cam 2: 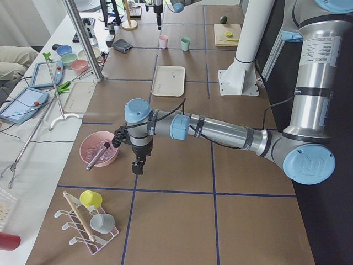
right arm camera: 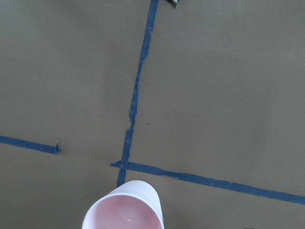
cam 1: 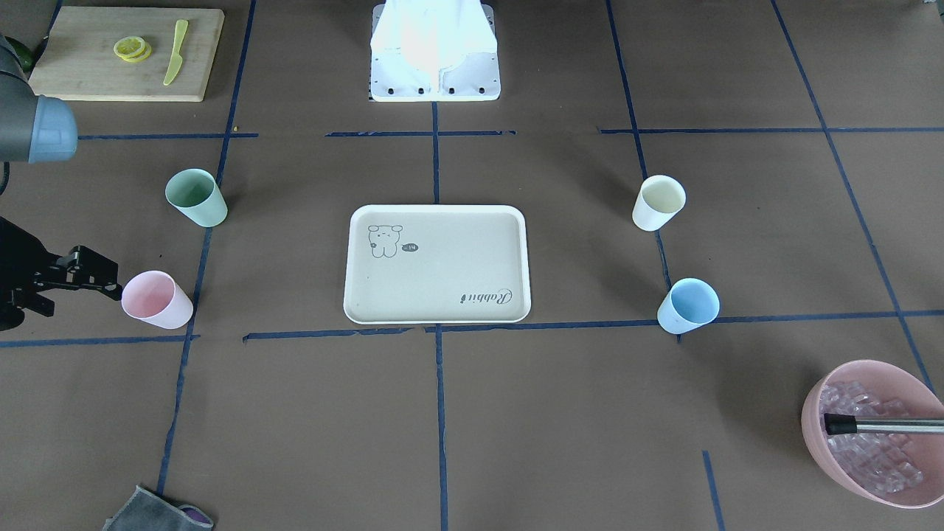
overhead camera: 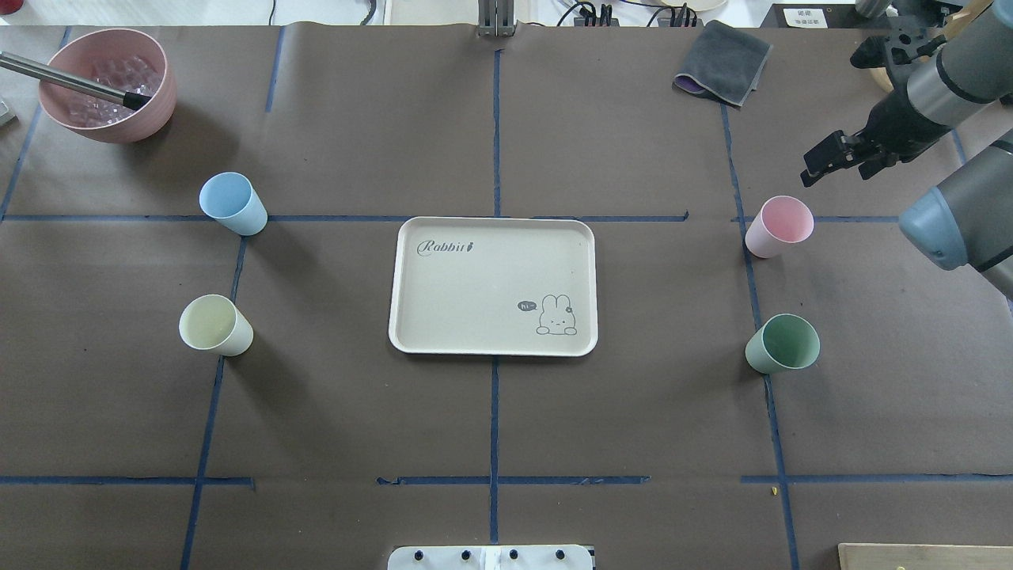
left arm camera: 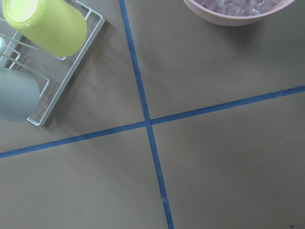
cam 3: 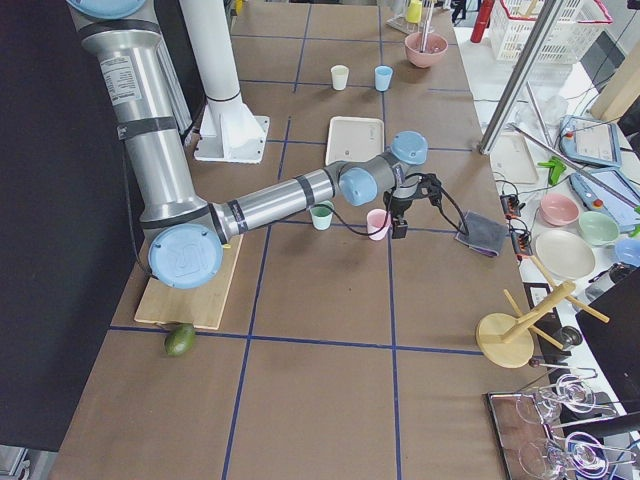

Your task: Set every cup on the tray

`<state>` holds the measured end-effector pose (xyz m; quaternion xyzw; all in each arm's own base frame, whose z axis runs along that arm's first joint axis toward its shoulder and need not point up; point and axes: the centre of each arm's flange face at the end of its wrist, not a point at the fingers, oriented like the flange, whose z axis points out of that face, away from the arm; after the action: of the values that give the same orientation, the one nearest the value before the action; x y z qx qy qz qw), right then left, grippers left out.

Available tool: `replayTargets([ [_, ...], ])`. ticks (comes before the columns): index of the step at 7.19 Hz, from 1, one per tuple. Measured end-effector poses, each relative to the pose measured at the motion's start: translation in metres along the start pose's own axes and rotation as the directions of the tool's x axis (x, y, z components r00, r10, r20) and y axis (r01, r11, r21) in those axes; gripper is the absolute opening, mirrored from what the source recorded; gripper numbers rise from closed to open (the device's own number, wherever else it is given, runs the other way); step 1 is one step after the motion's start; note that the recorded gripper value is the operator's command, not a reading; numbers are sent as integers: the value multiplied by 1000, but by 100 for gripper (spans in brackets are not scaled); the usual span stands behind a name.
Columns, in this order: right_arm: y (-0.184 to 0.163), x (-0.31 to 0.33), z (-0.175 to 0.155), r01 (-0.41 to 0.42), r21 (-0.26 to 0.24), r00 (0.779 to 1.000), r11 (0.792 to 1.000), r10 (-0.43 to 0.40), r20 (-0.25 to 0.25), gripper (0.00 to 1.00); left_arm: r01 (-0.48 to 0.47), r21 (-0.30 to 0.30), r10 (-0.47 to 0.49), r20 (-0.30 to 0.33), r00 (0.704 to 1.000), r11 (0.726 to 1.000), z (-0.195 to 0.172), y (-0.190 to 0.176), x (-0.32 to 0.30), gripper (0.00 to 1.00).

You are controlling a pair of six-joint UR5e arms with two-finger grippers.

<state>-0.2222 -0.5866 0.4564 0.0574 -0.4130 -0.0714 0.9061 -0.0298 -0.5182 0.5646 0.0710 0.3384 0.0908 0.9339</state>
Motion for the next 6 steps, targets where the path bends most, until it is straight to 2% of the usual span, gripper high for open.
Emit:
replayTargets([
  [3, 7, -6, 36, 15, -34, 999, 999, -16, -47, 97, -1, 0, 1, 0, 1000, 1000, 0, 0, 0, 100],
  [4, 11, -11, 46, 23, -45, 998, 999, -25, -58, 88, -2, 0, 2, 0, 1000, 1000, 0, 0, 0, 100],
  [5, 14, -13, 57, 29, -57, 997, 998, -33, -71, 42, -2, 0, 2, 0, 1000, 1000, 0, 0, 0, 100],
  [6, 16, -16, 67, 35, -68, 996, 997, -41, -81, 17, -3, 0, 3, 0, 1000, 1000, 0, 0, 0, 100],
])
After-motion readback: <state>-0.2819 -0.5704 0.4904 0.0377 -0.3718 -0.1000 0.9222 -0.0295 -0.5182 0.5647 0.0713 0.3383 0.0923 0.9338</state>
